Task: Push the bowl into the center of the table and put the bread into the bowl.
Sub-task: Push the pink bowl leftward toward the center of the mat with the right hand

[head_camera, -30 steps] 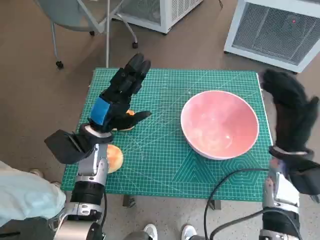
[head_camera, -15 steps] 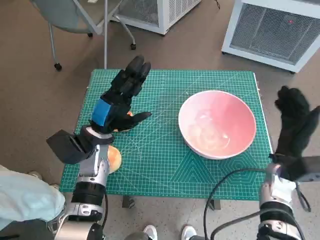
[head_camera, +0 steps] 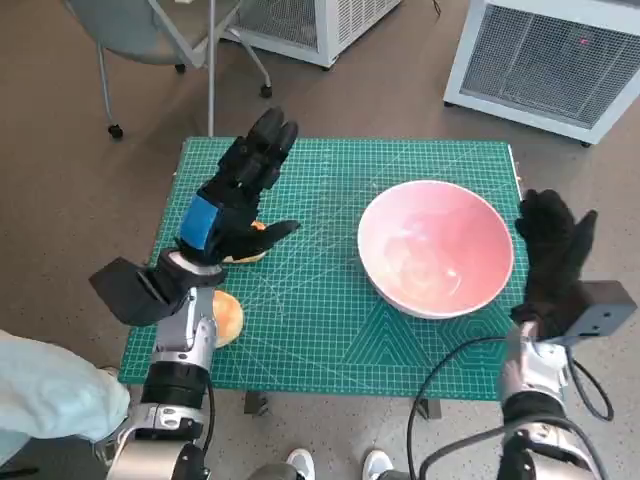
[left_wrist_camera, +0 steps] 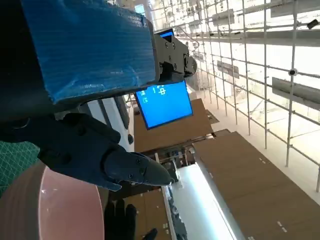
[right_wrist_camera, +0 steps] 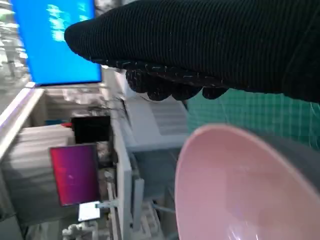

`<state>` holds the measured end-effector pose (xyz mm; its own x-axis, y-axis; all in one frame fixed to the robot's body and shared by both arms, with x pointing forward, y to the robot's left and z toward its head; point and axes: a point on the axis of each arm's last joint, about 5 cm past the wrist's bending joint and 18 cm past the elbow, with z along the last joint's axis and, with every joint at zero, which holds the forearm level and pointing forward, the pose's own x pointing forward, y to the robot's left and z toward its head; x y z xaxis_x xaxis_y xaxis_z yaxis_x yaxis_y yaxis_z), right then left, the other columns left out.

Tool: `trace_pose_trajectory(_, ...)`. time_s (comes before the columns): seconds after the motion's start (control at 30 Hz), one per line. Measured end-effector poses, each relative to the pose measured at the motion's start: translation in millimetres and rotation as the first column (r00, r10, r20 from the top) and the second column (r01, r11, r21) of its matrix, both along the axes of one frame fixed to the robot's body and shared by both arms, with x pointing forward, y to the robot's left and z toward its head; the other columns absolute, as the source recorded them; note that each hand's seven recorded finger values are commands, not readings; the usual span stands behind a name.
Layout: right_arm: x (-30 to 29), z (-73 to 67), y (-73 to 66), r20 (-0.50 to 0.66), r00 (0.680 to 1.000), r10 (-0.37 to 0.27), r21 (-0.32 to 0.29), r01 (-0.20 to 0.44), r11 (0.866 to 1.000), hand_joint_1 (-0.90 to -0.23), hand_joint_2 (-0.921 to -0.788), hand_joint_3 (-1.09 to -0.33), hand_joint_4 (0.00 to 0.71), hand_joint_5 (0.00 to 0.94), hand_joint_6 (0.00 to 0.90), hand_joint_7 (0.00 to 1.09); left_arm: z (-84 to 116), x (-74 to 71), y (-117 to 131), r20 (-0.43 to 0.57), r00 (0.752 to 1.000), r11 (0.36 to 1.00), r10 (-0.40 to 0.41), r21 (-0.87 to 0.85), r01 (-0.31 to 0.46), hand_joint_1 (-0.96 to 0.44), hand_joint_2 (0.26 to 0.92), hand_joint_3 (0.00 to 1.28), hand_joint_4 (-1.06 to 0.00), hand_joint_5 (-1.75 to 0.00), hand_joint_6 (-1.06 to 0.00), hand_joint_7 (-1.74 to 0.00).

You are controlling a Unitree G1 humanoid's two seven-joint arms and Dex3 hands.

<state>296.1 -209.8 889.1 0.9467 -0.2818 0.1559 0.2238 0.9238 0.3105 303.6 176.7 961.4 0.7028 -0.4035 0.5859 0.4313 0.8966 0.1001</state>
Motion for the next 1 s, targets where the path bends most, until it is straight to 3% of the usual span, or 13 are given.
trace_pose_trajectory(0.2, 6.1, -0.7, 13.8, -0.006, 0.999, 0.046, 0.150, -0.045, 0.988, -0.640, -0.921, -0.888, 0.235, 0.006, 0.138, 0.41, 0, 0.0, 2, 0.001, 1.000, 1.000, 0.003, 0.005, -0.003, -0.36, 0.921, 0.09, -0.14, 0.00, -0.22, -0.02)
trace_pose_trajectory(0.63, 16.1, 4.5, 32.2, -0.006, 0.991, 0.135, 0.257, -0.129, 0.958, -0.654, -0.921, -0.859, 0.238, 0.004, 0.148, 0.37, 2, -0.8, 7, 0.012, 1.000, 1.000, 0.024, 0.009, -0.024, -0.37, 0.921, 0.09, -0.14, 0.00, -0.22, -0.01)
trace_pose_trajectory(1.0, 21.4, 6.8, 50.9, -0.006, 0.983, 0.184, 0.366, -0.169, 0.915, -0.644, -0.921, -0.865, 0.245, 0.006, 0.160, 0.35, 2, -3.9, 9, 0.023, 0.999, 0.999, 0.040, 0.012, -0.040, -0.37, 0.921, 0.09, -0.15, -0.01, -0.22, -0.01)
